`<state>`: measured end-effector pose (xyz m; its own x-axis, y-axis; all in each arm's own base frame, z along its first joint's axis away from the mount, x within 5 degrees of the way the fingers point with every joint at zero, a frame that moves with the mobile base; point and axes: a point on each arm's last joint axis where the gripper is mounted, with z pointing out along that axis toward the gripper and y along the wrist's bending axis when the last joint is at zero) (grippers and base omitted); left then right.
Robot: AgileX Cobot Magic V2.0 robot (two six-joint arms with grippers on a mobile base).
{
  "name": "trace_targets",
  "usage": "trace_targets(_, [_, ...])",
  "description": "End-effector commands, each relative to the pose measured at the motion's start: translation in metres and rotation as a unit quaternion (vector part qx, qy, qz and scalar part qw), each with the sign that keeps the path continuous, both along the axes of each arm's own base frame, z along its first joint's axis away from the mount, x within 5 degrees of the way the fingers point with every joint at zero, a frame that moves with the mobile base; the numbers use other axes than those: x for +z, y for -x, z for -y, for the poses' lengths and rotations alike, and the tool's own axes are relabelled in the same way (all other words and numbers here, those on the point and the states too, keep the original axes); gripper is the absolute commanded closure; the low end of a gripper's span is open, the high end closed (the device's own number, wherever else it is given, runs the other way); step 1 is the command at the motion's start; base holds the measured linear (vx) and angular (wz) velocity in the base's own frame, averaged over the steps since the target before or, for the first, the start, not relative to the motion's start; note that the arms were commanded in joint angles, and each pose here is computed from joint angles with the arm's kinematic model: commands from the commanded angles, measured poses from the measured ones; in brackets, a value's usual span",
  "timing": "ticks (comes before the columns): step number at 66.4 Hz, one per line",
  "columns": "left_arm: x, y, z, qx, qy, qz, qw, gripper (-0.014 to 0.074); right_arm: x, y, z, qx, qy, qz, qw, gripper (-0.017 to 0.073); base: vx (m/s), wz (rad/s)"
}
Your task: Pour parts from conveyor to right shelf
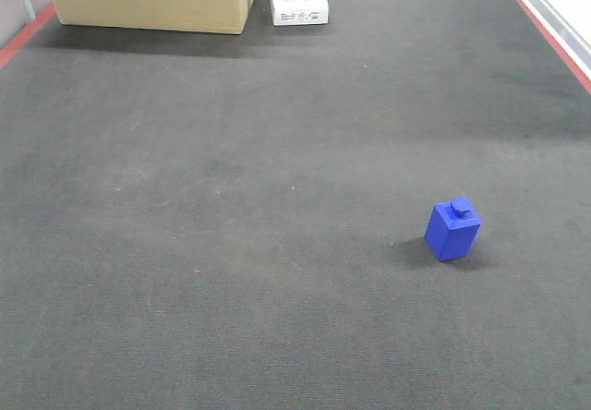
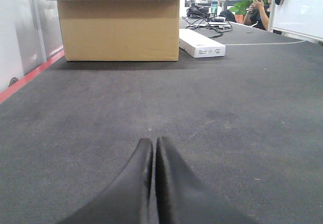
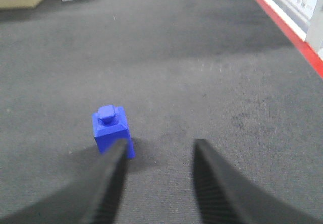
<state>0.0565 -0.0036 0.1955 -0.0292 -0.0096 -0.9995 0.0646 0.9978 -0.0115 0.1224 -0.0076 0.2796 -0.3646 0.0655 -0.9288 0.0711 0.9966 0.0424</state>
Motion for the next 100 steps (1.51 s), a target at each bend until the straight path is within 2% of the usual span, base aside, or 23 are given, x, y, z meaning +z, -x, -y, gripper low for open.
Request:
trace_targets(1, [0.014,0.002,0.0,-0.003,0.011,0.055,0.998,0.06,0.019,-0.018,0.002,0.004,0.026,0.025,0.999,0.0073,0.0,0.0])
trace_targets(6, [0.014,0.002,0.0,-0.003,0.011,0.055,0.998,0.06,0.021,-0.034,-0.002,0.029,0.037,0.001,0.999,0.0013,0.0,0.0])
trace_targets(13, [0.014,0.002,0.0,-0.003,0.011,0.055,0.998,0.06,0.025,-0.059,-0.017,0.085,0.063,-0.029,0.994,-0.0006,0.0,0.0])
trace_targets(20, [0.014,0.002,0.0,-0.003,0.011,0.055,0.998,0.06,0.03,-0.088,-0.03,0.115,0.059,-0.072,0.989,-0.0006,0.0,0.0])
trace_targets(31, [0.014,0.002,0.0,-0.003,0.011,0.055,0.998,0.06,0.034,-0.137,-0.037,0.112,0.033,-0.166,0.979,-0.0006,0.0,0.0])
trace_targets(49, [0.014,0.002,0.0,-0.003,0.011,0.055,0.998,0.06,0.022,-0.206,-0.043,0.122,0.038,-0.297,0.946,-0.0006,0.0,0.0])
trace_targets(66, [0.014,0.002,0.0,-0.003,0.011,0.055,0.998,0.06,0.01,-0.242,-0.047,0.148,0.062,-0.345,0.925,-0.0006,0.0,0.0])
trace_targets(92, [0.014,0.002,0.0,-0.003,0.011,0.055,0.998,0.06,-0.046,-0.271,-0.049,0.157,0.072,-0.423,0.89,-0.0001,0.0,0.0])
trace_targets(100, [0.014,0.002,0.0,-0.003,0.011,0.055,0.998,0.06,-0.056,-0.275,-0.049,0.158,0.073,-0.428,0.887,0.0037,0.0,0.0])
